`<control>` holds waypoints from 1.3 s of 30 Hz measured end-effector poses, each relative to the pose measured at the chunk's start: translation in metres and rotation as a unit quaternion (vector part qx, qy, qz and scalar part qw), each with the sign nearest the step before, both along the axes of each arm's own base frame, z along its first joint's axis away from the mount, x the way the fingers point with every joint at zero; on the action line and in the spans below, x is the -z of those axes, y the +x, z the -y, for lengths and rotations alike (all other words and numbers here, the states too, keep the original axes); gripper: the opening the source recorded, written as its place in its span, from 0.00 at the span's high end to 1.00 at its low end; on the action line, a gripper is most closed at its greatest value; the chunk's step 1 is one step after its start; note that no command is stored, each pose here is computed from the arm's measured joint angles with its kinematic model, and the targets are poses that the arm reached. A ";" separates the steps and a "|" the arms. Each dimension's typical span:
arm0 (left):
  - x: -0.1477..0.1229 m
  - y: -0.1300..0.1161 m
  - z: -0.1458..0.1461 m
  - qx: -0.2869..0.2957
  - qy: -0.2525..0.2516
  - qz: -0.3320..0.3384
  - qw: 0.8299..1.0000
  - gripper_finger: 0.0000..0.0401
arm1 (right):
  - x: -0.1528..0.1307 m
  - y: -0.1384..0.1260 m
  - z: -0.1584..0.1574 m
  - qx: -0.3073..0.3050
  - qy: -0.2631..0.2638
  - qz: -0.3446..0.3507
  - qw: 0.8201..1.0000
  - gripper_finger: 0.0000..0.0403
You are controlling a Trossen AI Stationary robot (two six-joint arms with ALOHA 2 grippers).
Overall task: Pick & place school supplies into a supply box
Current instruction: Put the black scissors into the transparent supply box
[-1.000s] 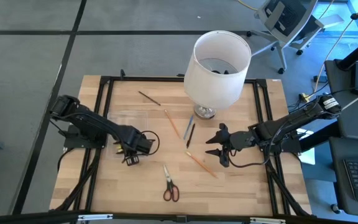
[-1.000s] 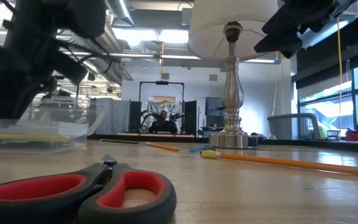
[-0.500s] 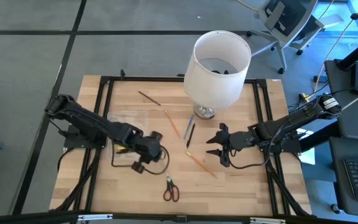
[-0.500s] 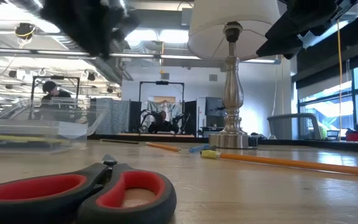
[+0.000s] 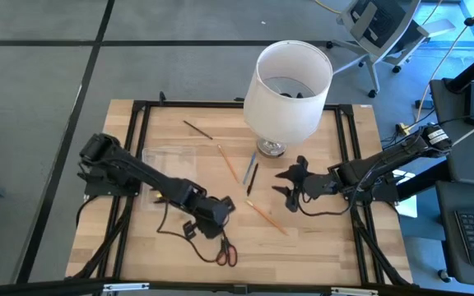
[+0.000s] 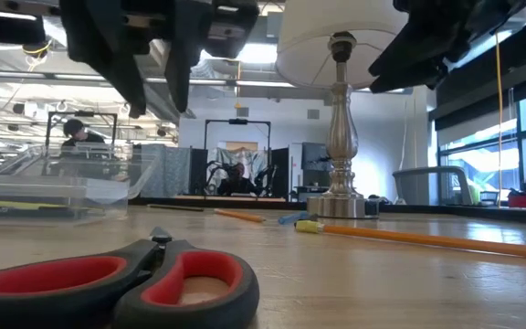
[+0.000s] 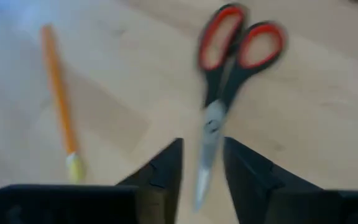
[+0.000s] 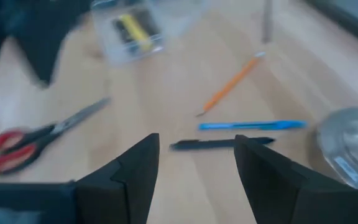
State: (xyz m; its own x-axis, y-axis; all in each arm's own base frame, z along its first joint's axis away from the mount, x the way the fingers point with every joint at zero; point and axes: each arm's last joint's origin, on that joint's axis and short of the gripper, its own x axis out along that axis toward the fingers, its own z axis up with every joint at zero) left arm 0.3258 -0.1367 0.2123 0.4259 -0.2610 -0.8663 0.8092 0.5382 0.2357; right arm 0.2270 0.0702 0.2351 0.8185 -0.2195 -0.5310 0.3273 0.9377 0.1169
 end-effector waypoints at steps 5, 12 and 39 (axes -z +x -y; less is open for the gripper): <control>0.007 0.011 0.016 0.031 0.016 0.006 0.999 0.73 | 0.001 -0.001 0.001 0.037 0.035 0.009 0.999 0.48; 0.001 0.014 0.031 -0.007 0.033 0.054 0.998 0.74 | 0.001 -0.001 0.000 0.042 0.071 0.009 0.997 0.48; 0.031 0.024 0.072 0.110 0.002 0.101 0.989 0.78 | 0.002 -0.001 0.000 0.043 0.071 0.005 0.997 0.48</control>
